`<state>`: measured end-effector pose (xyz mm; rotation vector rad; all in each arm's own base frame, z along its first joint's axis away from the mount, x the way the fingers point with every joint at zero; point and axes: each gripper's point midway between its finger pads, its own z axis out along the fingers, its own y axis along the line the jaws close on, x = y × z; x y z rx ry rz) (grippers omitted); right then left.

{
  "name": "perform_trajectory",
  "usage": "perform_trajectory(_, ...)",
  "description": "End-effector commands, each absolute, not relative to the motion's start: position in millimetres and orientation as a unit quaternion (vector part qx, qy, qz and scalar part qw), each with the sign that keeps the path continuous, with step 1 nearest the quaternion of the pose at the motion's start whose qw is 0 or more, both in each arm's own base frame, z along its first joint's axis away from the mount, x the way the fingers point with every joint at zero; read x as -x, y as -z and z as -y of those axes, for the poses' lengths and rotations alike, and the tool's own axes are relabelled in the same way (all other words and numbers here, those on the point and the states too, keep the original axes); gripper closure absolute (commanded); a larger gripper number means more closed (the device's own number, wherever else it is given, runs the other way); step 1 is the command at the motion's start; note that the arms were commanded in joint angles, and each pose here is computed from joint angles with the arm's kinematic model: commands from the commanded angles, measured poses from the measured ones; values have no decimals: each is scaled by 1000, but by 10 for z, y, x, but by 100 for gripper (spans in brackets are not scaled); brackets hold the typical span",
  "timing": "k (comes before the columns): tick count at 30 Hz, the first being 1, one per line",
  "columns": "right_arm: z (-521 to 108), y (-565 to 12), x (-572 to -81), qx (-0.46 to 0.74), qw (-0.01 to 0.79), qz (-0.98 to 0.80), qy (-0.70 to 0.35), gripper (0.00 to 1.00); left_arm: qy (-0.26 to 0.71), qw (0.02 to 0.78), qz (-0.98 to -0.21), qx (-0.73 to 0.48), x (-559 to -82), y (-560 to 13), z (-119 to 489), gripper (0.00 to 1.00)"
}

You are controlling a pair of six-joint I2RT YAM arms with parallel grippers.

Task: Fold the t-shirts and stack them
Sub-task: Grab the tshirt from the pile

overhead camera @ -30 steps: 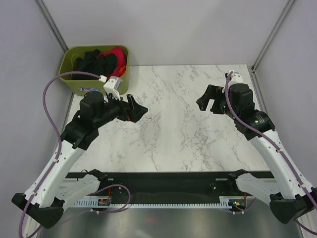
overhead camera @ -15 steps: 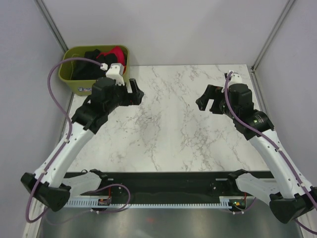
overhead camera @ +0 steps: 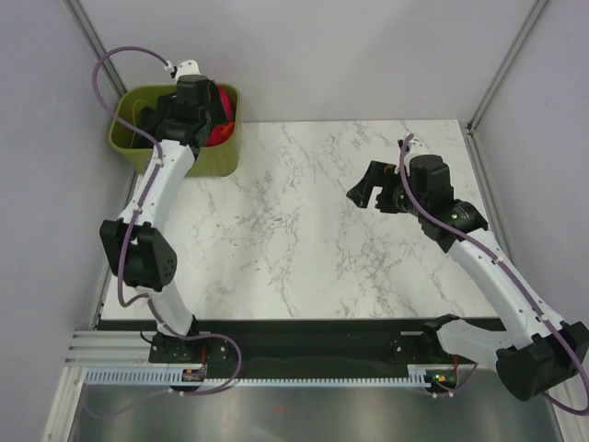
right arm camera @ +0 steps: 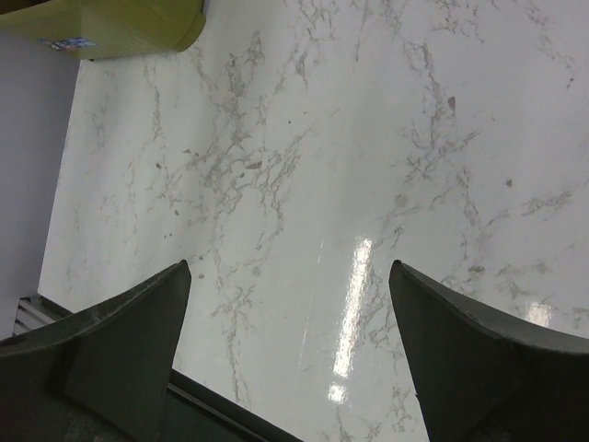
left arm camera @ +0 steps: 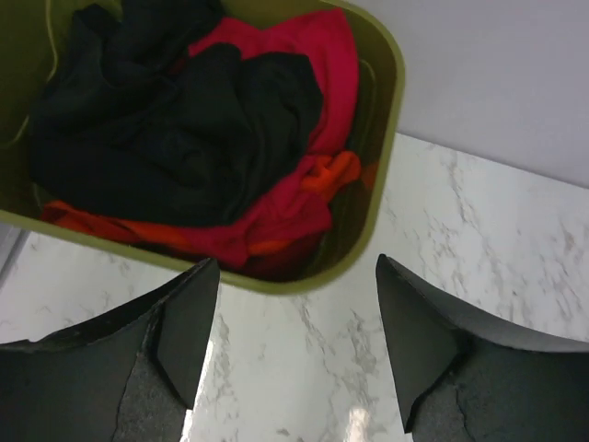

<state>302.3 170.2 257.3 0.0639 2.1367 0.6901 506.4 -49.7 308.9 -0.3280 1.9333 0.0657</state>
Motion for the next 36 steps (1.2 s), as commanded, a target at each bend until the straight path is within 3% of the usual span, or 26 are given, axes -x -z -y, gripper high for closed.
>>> perform_trajectory(1,-1885,-2772,-3105,-6,450,-833,-322,2,-75,567,-807,146,-5419,-3093,232,26)
perform_trajectory(13,-1963,-2648,-3339,8,445,-840,-309,2,-100,521,-828,181,-6165,-2225,-300,35)
perform_trajectory(16,-1978,-2591,-3381,6,440,-844,-307,2,-86,517,-836,162,-6257,-2100,-265,48)
perform_trajectory(17,-1987,-2598,-3394,6,441,-843,-308,2,-80,520,-836,152,-6279,-2117,-235,66)
perform_trajectory(19,-1998,-2577,-3415,6,438,-844,-308,2,-63,531,-834,132,-6310,-2210,-148,78)
perform_trajectory(20,-2004,-2572,-3421,5,437,-845,-308,2,-54,542,-829,124,-6297,-2351,-105,89)
perform_trajectory(22,-2009,-2584,-3423,4,438,-844,-311,2,-29,565,-818,103,-6295,-2581,51,98)
perform_trajectory(29,-2003,-2634,-3390,7,445,-838,-315,2,8,679,-734,13,-5903,-3998,761,98)
perform_trajectory(33,-1970,-2707,-3329,4,453,-833,-318,2,55,745,-664,-25,-5261,-4979,1253,98)
perform_trajectory(36,-1928,-2756,-3280,-2,458,-831,-316,2,101,766,-633,-55,-4844,-5352,1533,98)
